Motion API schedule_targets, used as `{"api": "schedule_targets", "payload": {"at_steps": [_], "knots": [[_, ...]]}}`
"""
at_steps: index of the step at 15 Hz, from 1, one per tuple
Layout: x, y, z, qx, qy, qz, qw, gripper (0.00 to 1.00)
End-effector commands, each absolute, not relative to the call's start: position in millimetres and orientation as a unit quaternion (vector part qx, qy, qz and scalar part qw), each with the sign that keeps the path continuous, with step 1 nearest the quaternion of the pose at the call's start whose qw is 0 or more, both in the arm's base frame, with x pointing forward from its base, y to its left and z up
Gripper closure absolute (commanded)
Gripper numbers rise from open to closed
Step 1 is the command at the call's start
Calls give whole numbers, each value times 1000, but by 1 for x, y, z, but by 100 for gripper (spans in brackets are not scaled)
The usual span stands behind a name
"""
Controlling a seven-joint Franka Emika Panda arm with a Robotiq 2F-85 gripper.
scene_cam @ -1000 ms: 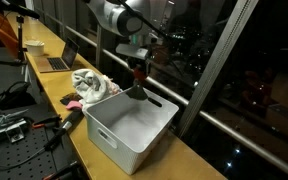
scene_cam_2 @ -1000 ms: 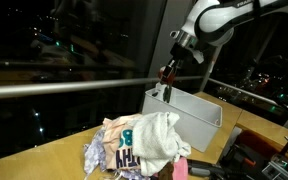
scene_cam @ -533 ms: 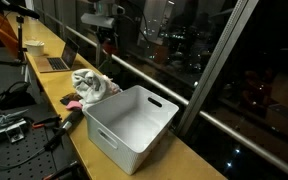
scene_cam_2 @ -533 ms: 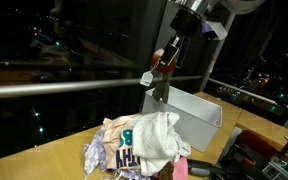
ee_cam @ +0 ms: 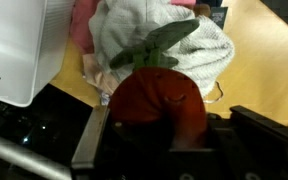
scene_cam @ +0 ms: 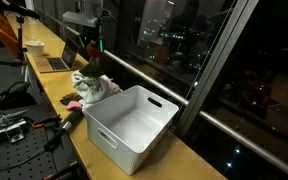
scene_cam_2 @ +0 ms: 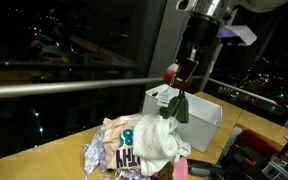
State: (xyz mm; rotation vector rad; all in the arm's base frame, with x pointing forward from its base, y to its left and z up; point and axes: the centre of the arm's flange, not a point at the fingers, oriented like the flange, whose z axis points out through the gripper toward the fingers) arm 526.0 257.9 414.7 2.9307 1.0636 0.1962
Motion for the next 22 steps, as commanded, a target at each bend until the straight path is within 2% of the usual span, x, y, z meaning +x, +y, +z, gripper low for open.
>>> {"api": "schedule_targets", "payload": {"at_steps": [1,7,13,14,15,22], "knots": [[522,216,404,945,323,48,22,100],[532,165,382,955,294,26,27,100],[527,158,367,956,294,10,21,100],[526,160,365,955,296,8,20,75],[525,163,364,954,298,6,20,74],[529,176,363,952,307,3,22,24]]}}
